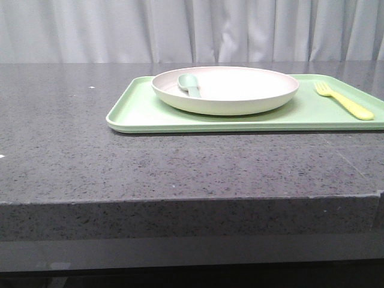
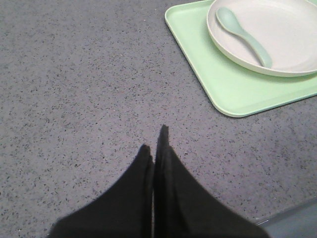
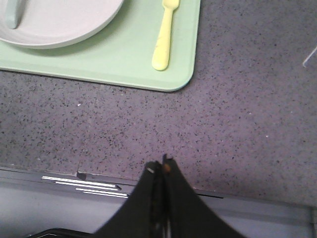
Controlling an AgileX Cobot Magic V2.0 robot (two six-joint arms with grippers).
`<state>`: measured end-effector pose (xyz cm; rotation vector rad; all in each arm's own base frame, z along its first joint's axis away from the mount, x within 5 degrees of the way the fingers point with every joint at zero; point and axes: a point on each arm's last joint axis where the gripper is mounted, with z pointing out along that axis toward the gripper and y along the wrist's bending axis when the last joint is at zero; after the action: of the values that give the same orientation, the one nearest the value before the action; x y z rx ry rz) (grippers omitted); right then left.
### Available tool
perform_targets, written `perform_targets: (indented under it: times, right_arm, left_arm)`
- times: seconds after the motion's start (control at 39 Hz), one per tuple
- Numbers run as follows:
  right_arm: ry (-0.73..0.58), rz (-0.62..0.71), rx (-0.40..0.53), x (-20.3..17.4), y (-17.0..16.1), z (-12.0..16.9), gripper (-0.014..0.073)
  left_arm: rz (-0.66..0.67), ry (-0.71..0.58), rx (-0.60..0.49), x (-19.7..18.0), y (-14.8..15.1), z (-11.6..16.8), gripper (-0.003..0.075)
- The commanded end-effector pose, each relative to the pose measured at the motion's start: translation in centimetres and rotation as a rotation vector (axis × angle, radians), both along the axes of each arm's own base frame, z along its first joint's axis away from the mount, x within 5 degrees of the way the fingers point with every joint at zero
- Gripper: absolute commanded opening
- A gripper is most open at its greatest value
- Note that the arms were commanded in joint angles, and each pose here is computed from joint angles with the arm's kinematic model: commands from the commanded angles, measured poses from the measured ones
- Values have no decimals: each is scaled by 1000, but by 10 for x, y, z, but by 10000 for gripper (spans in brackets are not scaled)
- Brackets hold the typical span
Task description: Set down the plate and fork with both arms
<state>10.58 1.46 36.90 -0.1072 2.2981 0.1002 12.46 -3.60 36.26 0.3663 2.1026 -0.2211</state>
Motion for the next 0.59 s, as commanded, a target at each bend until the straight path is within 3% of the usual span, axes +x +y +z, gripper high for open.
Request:
perform_targets:
  times: [0.0, 0.2, 0.41, 0.56]
  right_arm:
    - [-85, 3, -8, 2, -1, 12, -68]
    - [-85, 3, -8, 2, -1, 12, -68]
    - [-85, 3, -8, 2, -1, 12, -68]
    - [-85, 3, -8, 2, -1, 12, -68]
  left_arm:
    - [9, -137, -53, -8, 1, 15, -18]
    - [123, -372, -18, -49, 19, 4, -18]
    - [263, -512, 8, -90, 29, -30, -18]
    - [306, -589, 5, -96, 31, -56, -18]
